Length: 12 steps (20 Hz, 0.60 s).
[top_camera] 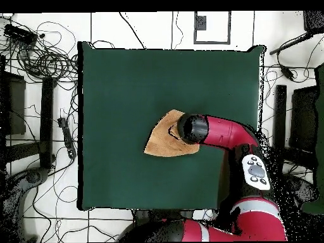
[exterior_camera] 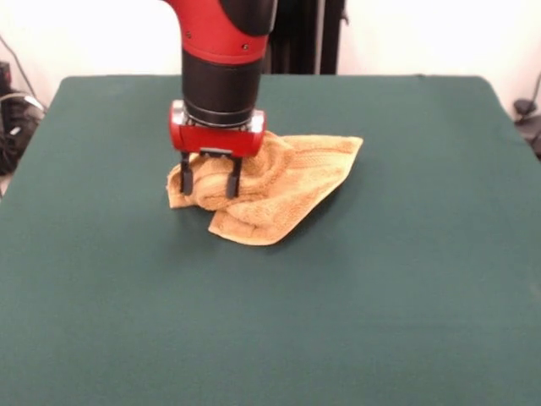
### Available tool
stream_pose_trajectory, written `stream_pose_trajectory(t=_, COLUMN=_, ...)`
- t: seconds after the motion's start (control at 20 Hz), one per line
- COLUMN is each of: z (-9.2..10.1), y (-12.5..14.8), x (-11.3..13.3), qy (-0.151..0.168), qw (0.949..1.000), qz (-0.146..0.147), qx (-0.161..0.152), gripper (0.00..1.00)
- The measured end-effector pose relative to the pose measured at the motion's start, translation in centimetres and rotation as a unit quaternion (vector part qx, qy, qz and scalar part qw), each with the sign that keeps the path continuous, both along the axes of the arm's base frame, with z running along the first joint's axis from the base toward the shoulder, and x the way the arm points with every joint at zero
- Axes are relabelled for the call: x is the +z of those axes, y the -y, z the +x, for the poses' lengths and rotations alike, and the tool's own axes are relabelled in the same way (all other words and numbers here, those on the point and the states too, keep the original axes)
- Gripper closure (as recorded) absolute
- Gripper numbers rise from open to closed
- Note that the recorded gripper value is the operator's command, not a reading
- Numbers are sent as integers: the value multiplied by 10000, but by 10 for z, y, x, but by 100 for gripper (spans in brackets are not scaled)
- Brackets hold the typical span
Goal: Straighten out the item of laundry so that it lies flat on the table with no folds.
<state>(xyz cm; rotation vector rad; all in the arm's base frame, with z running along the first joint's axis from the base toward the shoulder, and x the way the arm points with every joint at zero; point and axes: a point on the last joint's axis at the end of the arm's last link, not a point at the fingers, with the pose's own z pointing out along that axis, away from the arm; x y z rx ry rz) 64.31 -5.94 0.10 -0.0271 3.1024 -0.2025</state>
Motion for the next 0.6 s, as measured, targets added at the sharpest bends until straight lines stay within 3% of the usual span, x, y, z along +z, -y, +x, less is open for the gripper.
stream_pose_trajectory(t=0.6, z=-2, y=1, x=-2, qy=-15, qw=10000, qz=-22, qx=61, gripper=0)
